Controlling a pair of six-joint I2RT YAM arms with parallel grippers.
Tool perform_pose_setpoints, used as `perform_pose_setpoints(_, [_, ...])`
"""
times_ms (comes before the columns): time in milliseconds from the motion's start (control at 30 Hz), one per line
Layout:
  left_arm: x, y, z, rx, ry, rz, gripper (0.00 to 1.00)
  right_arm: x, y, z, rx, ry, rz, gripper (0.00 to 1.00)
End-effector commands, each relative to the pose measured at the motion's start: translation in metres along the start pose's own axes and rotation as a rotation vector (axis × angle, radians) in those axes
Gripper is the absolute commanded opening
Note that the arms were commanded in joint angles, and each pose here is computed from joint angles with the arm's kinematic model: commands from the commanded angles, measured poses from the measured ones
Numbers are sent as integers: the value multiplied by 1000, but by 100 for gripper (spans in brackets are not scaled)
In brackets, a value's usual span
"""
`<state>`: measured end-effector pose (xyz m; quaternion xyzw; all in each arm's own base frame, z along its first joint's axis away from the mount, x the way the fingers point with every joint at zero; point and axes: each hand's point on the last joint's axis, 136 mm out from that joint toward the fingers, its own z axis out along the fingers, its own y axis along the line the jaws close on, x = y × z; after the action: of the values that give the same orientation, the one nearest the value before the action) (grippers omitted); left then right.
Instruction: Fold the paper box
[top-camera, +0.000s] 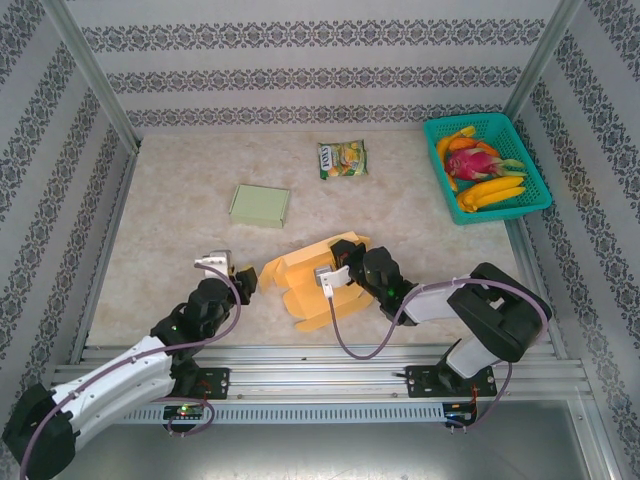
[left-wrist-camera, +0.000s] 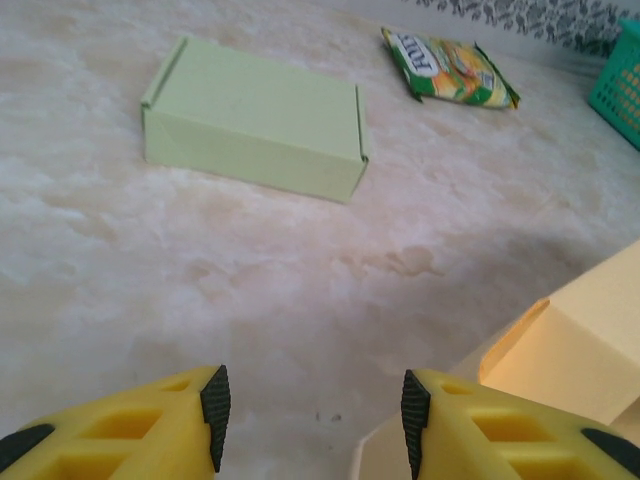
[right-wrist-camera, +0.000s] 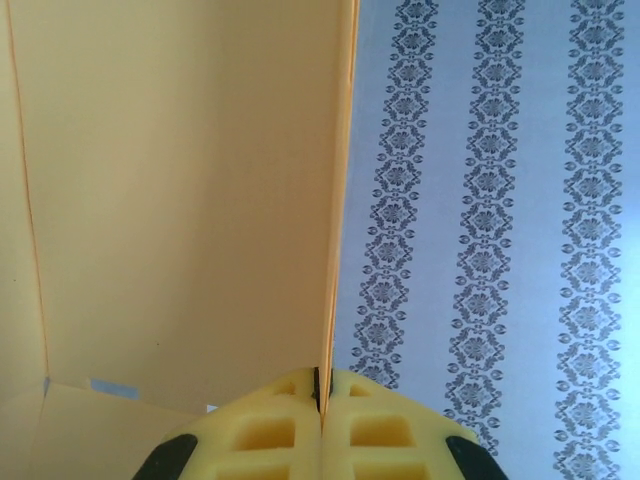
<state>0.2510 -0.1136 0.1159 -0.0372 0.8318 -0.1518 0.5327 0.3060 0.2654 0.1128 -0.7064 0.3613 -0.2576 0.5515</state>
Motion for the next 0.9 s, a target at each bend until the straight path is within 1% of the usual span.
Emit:
perform_pose_setpoints(0, [5, -12, 2, 83, 6, -7, 51, 4, 57, -6, -182, 22, -79, 0])
perform_pose_setpoints(100, [9, -18, 1, 130, 19, 4, 51, 5, 61, -3, -190, 30, -94, 0])
perform_pose_setpoints(400, [19, -17, 5, 125, 49, 15, 51, 5, 69, 0, -205, 33, -94, 0])
perform_pose_setpoints(500, [23, -27, 6, 180, 70, 29, 51, 7, 66, 1, -193, 40, -89, 0])
perform_pose_setpoints(567, [24, -39, 5, 243, 76, 34, 51, 7, 64, 1, -189, 41, -83, 0])
perform_pose_setpoints(667, [21, -50, 4, 299, 75, 36, 51, 8, 62, 2, -185, 43, -74, 0])
perform_pose_setpoints(867, [5, -59, 4, 321, 40, -18, 51, 7, 62, 2, -186, 41, -61, 0])
